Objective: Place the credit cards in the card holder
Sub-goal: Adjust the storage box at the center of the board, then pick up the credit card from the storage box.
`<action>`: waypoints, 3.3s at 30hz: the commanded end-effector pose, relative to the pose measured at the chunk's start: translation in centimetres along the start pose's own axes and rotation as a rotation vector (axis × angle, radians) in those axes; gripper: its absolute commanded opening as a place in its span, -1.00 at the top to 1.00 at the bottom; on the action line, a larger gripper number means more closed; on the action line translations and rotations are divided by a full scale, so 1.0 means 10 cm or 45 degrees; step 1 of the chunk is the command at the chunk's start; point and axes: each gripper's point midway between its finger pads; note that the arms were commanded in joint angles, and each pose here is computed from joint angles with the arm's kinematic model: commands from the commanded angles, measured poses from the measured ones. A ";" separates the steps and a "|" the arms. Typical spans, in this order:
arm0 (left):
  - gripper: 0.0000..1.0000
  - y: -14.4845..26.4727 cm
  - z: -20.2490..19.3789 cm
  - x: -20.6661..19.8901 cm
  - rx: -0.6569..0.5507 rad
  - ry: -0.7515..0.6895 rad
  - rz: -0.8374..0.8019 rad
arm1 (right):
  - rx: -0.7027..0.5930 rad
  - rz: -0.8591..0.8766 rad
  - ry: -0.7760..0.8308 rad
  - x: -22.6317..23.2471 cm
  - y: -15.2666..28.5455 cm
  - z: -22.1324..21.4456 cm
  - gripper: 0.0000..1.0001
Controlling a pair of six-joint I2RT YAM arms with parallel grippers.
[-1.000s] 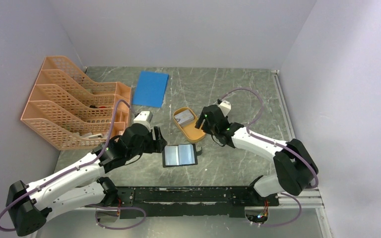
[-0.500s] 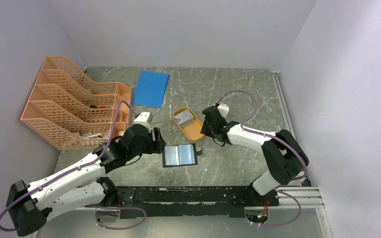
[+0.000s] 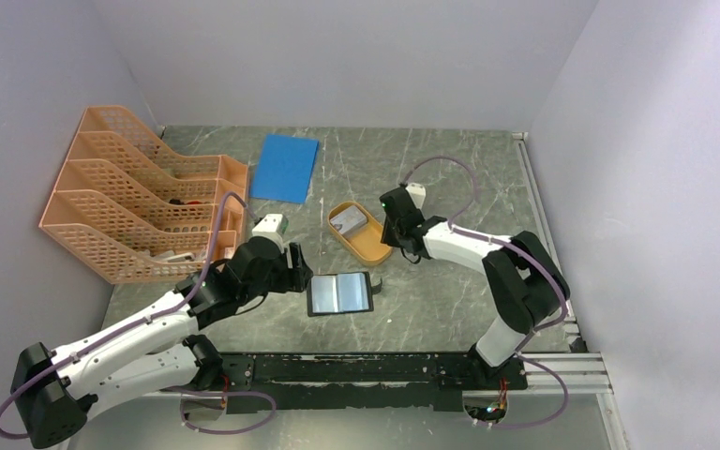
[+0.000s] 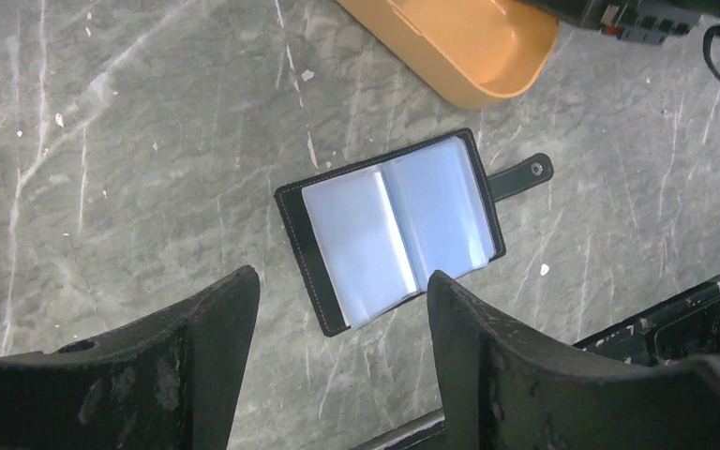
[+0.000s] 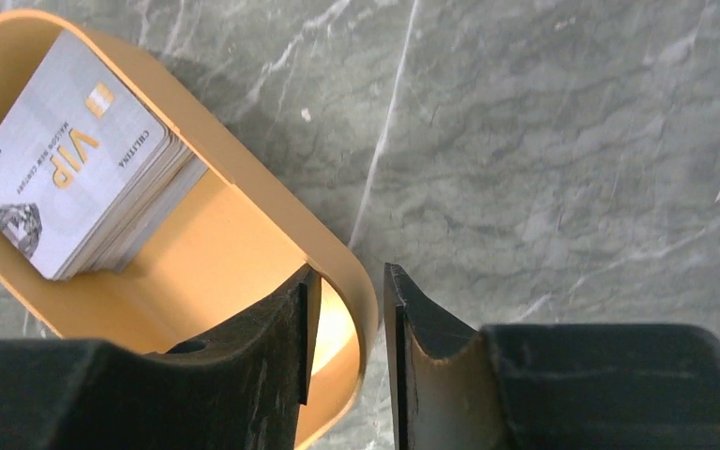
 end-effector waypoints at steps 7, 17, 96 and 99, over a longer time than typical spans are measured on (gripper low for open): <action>-0.40 -0.01 -0.03 -0.02 -0.003 -0.004 -0.034 | -0.080 -0.118 0.176 -0.08 -0.23 0.33 0.32; -0.41 0.00 -0.04 -0.08 0.004 -0.006 -0.079 | -0.149 -0.143 0.234 -0.02 -0.25 0.61 0.20; -0.70 -0.02 0.19 0.05 -0.169 0.106 0.020 | 0.091 0.195 -0.498 0.77 -0.51 -0.07 -0.01; -0.70 -0.02 0.18 0.06 -0.166 0.104 0.022 | 0.094 0.188 -0.503 0.71 -0.51 -0.11 0.04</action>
Point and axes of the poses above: each gripper's point midway between its finger pads, its own y axis back along the fingers, its own x axis along the line the jaws close on, z = x × y, and after that the axes turned 12 degrees about -y, right-handed
